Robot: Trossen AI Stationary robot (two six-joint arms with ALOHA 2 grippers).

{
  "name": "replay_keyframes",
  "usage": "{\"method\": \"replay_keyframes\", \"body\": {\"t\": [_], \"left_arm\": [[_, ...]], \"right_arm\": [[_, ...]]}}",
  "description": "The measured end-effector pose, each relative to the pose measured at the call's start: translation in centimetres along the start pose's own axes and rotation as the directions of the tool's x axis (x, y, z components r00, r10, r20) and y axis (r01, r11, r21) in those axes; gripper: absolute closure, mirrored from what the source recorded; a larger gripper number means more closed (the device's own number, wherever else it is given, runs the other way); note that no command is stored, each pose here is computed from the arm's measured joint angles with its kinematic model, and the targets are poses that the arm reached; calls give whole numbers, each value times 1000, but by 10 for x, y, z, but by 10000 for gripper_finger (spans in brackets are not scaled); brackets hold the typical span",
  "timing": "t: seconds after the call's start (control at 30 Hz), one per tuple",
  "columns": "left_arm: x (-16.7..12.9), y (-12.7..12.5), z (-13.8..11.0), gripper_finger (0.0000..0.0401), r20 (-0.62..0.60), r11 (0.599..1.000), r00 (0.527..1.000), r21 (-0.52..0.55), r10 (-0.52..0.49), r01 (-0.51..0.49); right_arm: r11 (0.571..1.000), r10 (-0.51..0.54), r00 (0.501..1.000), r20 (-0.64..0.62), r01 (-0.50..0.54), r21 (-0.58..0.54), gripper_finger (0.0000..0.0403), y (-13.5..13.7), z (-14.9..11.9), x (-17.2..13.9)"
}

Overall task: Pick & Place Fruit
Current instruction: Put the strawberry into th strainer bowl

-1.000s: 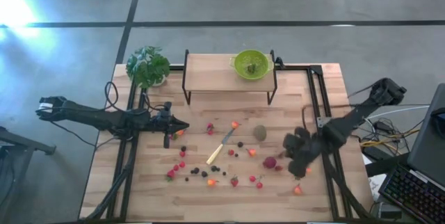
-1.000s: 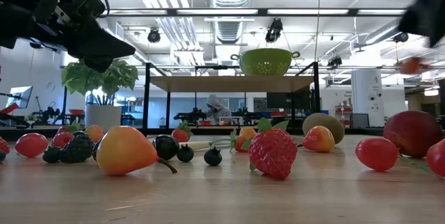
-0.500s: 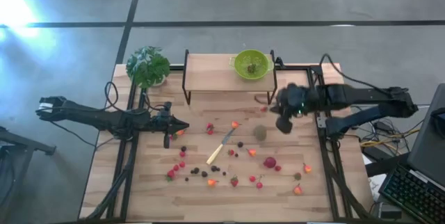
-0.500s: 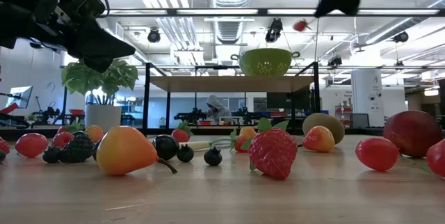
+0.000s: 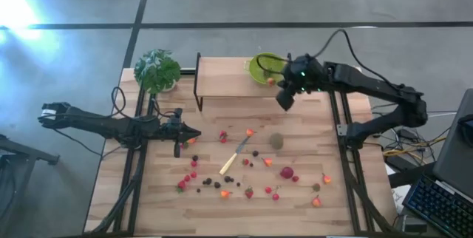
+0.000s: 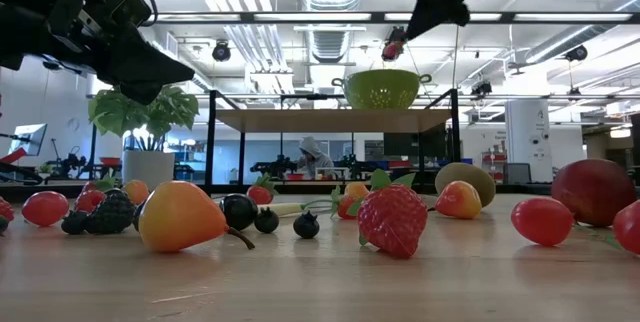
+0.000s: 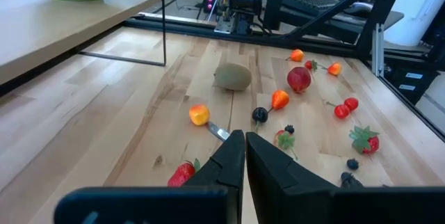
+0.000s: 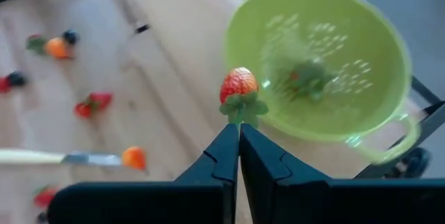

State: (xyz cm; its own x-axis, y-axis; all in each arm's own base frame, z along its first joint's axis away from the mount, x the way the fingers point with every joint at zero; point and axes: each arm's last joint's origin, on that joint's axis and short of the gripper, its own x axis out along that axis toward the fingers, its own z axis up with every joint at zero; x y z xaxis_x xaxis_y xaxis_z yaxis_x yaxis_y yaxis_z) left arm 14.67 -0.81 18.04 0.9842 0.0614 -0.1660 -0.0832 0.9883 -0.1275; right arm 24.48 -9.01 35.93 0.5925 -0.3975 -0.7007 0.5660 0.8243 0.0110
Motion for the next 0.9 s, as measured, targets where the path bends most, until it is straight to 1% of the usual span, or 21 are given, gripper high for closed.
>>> {"method": "replay_keyframes", "body": {"t": [0.2, 0.33, 0.43, 0.6, 0.9], "left_arm": [[0, 0, 0, 381, 0, 1000, 1000, 0, 0, 0], [0, 0, 0, 381, 0, 1000, 1000, 0, 0, 0], [0, 0, 0, 381, -1, 1000, 1000, 0, 0, 0], [0, 0, 0, 381, -1, 1000, 1000, 1, 0, 0], [0, 0, 0, 381, -1, 1000, 1000, 0, 1, -1]], "right_arm": [[997, -67, 998, -3, 67, 40, 394, -20, 23, 16], [992, -98, 995, -23, 100, 73, 394, -32, 29, 27], [991, -93, 995, -43, 96, 89, 394, -37, 29, 35], [991, -94, 993, -78, 101, 88, 394, -38, 28, 47], [988, -112, 987, -118, 123, 91, 394, -42, 27, 62]]}}
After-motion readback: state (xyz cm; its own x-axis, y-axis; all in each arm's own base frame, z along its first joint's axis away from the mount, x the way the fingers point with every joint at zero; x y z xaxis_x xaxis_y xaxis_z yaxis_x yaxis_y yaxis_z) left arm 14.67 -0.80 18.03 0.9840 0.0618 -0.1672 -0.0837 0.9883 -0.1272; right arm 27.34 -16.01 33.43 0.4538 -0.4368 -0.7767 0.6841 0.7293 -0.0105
